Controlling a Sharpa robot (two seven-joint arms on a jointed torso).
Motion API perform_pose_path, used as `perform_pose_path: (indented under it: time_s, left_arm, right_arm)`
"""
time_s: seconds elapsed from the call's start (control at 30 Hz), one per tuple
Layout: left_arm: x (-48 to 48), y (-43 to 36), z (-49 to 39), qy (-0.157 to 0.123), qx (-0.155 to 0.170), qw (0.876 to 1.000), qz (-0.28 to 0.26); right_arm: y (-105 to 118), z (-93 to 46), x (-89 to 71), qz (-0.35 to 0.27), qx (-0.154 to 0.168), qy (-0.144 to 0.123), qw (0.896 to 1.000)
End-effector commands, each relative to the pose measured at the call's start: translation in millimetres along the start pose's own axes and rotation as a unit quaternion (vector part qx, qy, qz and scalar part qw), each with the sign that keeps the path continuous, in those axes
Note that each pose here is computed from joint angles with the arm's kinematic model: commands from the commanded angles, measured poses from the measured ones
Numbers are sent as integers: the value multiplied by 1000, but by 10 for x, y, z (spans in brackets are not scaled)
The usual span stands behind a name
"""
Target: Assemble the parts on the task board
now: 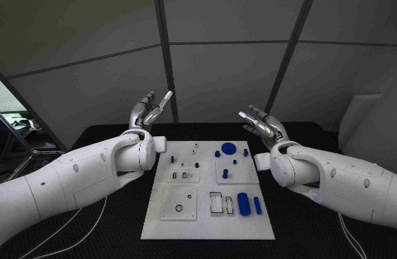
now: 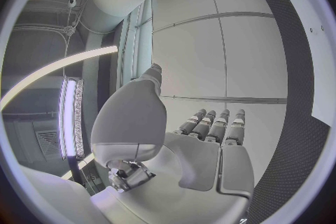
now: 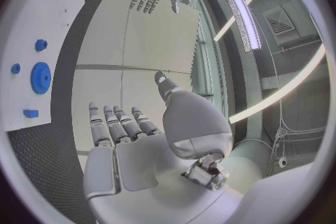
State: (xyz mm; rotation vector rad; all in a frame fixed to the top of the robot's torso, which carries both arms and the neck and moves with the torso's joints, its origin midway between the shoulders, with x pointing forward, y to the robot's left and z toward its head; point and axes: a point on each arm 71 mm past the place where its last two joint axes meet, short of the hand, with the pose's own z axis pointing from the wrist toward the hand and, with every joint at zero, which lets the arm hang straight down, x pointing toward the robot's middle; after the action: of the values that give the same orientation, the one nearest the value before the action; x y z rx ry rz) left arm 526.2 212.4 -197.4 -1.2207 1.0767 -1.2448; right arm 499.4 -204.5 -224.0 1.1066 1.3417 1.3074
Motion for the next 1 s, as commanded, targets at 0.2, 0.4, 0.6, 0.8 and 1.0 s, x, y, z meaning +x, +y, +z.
perform_pose_path:
  time_s: [0.2, 0.4, 0.6, 0.8, 1.0]
  left_arm:
    - [34, -45, 18, 23, 21, 999, -18]
    - [-256, -138, -54, 40, 26, 998, -28]
    - [-304, -210, -142, 56, 32, 998, -22]
    - [-315, -277, -239, 73, 36, 997, -18]
    - [-291, -360, -377, 91, 35, 995, -21]
  right_arm:
    - [0, 64, 88, -29, 10, 110, 994]
    - [410, 296, -100, -300, -114, 113, 940]
    - [562, 356, -133, -376, -132, 120, 909]
    - [711, 376, -116, -451, -137, 129, 872]
    - [839, 346, 26, -541, -133, 152, 817]
